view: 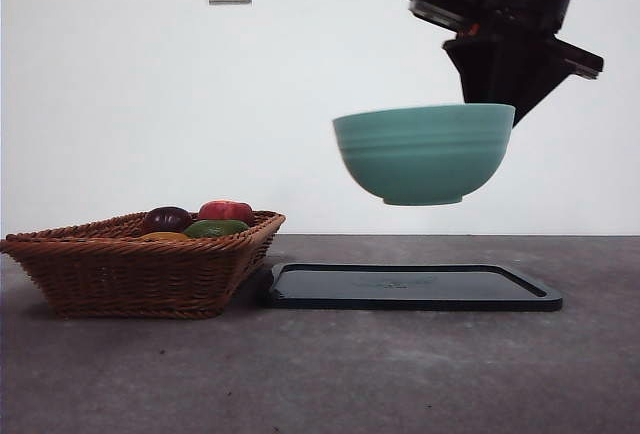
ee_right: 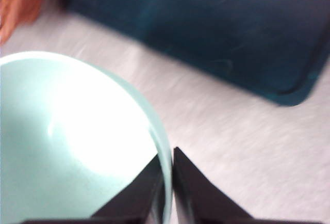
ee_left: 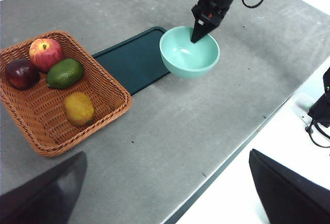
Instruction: Pick up the wifruite, put it on the bowl, pick up the plate, put it on desk
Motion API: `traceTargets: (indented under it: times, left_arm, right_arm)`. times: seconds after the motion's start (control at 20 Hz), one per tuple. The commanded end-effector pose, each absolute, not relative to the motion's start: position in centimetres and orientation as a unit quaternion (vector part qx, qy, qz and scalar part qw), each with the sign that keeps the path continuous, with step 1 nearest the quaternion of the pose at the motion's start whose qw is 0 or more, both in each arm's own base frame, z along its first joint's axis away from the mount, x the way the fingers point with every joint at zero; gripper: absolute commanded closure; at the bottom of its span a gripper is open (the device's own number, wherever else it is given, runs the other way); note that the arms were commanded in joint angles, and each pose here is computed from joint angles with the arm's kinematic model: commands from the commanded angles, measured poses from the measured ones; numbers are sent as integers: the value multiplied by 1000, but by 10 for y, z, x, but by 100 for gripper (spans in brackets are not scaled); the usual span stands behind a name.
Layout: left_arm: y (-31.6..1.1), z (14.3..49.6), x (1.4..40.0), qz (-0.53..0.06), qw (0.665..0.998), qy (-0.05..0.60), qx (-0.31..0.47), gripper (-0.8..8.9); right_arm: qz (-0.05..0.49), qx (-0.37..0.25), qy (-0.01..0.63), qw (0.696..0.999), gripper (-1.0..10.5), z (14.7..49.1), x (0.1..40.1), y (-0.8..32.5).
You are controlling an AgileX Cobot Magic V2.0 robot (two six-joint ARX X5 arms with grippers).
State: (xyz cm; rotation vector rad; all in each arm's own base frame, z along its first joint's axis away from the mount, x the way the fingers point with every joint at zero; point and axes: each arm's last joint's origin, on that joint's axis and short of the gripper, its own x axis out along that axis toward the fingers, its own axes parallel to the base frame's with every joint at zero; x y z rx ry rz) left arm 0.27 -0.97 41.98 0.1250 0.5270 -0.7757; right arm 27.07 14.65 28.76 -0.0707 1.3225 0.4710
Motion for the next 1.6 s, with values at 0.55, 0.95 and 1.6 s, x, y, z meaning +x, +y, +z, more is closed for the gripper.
traceTargets:
  times: [0.55,0.95,1.6]
  left_arm:
    - [-9,425,2,-381,890,240,64,310]
    - [-9,425,2,-381,891,240,64,310]
    - [-9,425,2,-381,891,239,64,310]
  right_arm:
    - [280,-109,635,712,933,203,223,183]
    - [279,-100,626,721,932,182,219,181]
    - [281,-52,546,788,353,277,159,132]
